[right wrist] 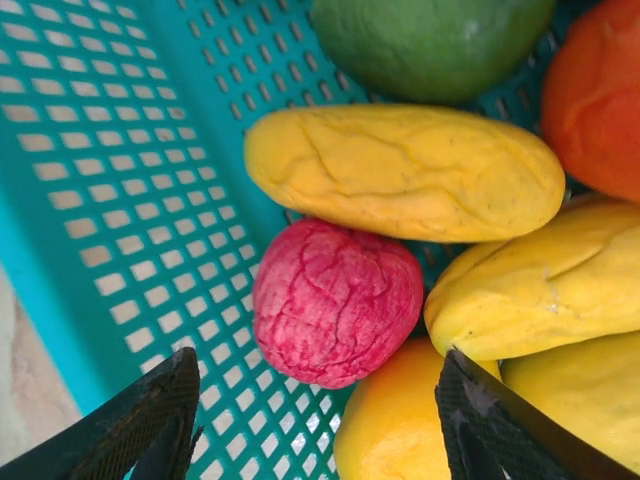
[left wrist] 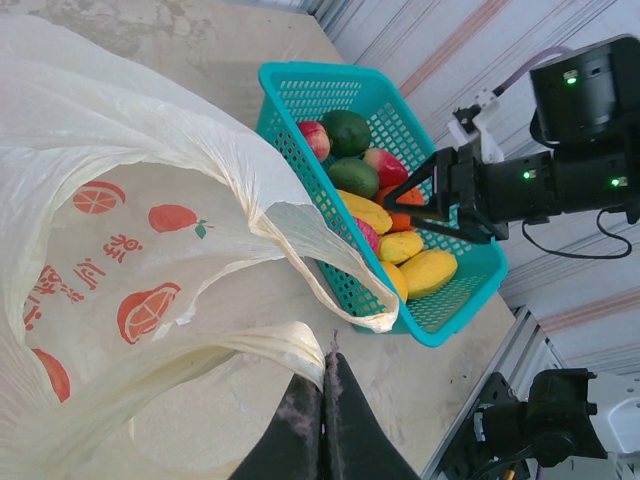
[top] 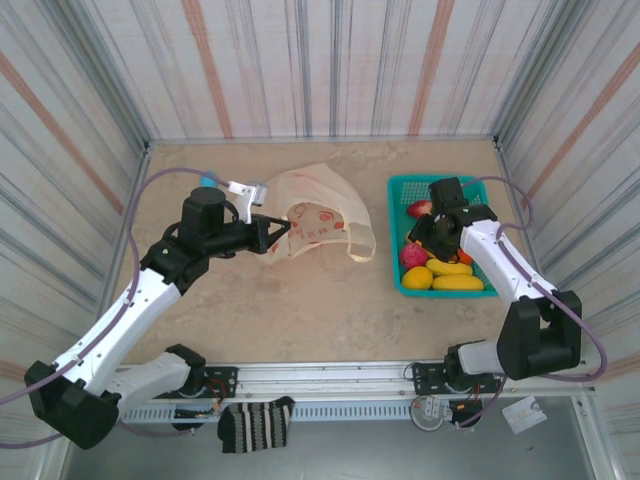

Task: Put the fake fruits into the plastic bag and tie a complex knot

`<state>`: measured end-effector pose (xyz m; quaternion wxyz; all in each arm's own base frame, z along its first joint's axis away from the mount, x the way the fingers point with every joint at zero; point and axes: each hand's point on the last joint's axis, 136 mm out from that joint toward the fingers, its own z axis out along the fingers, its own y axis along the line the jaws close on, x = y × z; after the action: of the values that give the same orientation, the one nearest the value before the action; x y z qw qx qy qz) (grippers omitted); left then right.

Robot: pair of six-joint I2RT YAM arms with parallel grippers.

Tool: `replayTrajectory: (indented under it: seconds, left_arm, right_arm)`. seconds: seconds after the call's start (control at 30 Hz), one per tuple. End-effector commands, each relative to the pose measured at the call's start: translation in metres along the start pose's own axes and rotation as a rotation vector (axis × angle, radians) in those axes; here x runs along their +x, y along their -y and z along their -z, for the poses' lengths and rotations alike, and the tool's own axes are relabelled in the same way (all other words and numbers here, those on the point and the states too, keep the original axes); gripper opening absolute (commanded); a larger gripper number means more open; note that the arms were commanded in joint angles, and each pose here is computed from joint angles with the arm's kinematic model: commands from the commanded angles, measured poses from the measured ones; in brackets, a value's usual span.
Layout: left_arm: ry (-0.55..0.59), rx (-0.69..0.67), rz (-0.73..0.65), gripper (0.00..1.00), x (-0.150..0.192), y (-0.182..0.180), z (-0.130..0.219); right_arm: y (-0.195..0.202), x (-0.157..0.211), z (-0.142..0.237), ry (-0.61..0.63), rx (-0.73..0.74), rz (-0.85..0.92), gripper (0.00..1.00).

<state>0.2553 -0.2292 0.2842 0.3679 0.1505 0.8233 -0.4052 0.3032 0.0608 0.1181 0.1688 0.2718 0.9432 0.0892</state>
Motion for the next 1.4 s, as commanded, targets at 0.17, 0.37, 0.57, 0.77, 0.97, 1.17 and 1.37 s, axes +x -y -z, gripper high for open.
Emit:
replayTrajectory:
  seconds: [0.17, 0.37, 0.57, 0.77, 0.97, 1.17, 1.37]
  left_arm:
    - [0.01, 0.01, -0.036, 0.0, -0.003, 0.007, 0.007]
    - [0.015, 0.001, -0.035, 0.0, -0.003, 0.006, 0.011]
    - [0.012, -0.002, -0.033, 0.0, -0.002, 0.005, 0.011]
    - [0.017, -0.012, -0.037, 0.0, -0.005, 0.004, 0.012]
    - [0.019, -0.029, -0.037, 0.0, -0.004, 0.003, 0.016]
    - [0.022, -0.045, -0.044, 0.0, -0.004, 0.0, 0.02]
    - [0.03, -0.057, -0.05, 0.0, -0.006, -0.001, 0.022]
  right_arm:
    - [-0.001, 0.012, -0.033, -0.087, 0.006, -0.124, 0.76]
    - [0.011, 0.019, -0.054, -0.101, 0.05, -0.175, 0.77]
    - [0.011, 0.026, -0.069, -0.13, 0.033, -0.177, 0.77]
    - [0.011, 0.02, -0.073, -0.1, 0.004, -0.186, 0.68]
    - [0.008, 0.009, -0.048, -0.021, -0.053, -0.176, 0.58]
    - [-0.009, -0.014, 0.013, 0.143, -0.195, -0.1, 0.51]
    - [-0.049, -0.021, 0.073, 0.212, -0.409, 0.043, 0.49]
